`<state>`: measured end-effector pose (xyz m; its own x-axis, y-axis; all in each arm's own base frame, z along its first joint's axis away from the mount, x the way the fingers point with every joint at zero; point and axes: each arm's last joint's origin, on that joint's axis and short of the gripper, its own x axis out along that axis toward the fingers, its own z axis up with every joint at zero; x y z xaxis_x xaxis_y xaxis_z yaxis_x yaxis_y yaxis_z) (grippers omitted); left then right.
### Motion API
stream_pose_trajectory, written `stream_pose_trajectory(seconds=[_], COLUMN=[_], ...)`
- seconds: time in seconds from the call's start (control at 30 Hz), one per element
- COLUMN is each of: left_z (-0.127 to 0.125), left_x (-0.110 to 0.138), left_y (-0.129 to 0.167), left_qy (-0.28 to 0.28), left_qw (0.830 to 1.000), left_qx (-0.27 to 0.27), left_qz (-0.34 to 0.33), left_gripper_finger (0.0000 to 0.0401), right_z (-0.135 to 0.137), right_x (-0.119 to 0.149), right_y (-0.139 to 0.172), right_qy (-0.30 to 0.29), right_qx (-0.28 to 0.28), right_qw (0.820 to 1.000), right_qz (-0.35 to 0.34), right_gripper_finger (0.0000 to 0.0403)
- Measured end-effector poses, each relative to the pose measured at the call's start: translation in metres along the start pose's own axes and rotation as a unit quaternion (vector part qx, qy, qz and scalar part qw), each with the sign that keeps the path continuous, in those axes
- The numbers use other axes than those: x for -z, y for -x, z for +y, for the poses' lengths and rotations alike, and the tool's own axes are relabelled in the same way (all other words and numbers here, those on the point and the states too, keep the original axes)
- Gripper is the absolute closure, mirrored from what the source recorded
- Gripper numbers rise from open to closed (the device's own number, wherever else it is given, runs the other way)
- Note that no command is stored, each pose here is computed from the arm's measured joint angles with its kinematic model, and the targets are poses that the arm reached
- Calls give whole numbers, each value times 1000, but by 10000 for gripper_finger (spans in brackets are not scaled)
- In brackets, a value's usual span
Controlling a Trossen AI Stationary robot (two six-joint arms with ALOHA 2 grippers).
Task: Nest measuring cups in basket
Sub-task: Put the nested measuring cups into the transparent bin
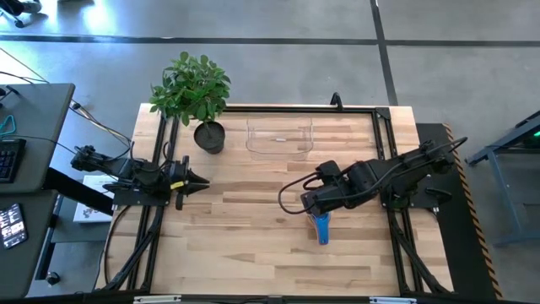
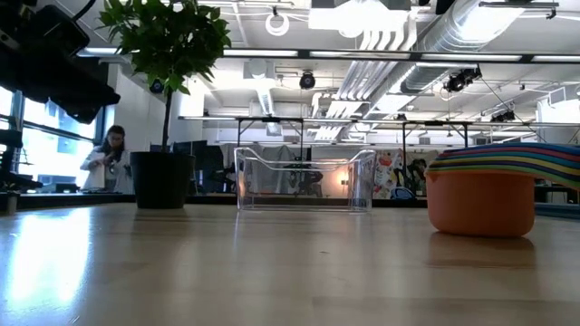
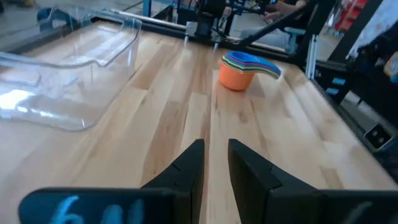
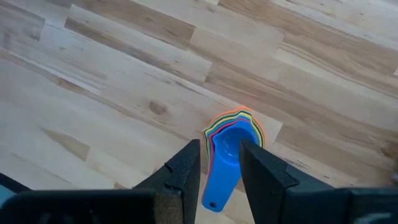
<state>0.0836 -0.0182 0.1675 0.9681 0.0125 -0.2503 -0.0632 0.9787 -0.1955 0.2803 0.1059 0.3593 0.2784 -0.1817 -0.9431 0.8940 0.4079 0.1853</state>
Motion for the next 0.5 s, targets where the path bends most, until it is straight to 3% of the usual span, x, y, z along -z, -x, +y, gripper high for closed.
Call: stream_pose_trajectory(seconds=[0.13,0.5], left_z=[0,0], left_x=[0,0], left_y=[0,0], left_qy=[-43,-46], left_qw=[999,999], left_qx=[1,1], left_qz=[0,0], left_gripper_finger=[339,339], right_z=[0,4], right_x=[2,32], right_y=[1,4], right_qy=[-8,-57], right_qx=[-1,-4], right_qw=[1000,998], right_qz=[2,8], right_gripper_finger=[300,300])
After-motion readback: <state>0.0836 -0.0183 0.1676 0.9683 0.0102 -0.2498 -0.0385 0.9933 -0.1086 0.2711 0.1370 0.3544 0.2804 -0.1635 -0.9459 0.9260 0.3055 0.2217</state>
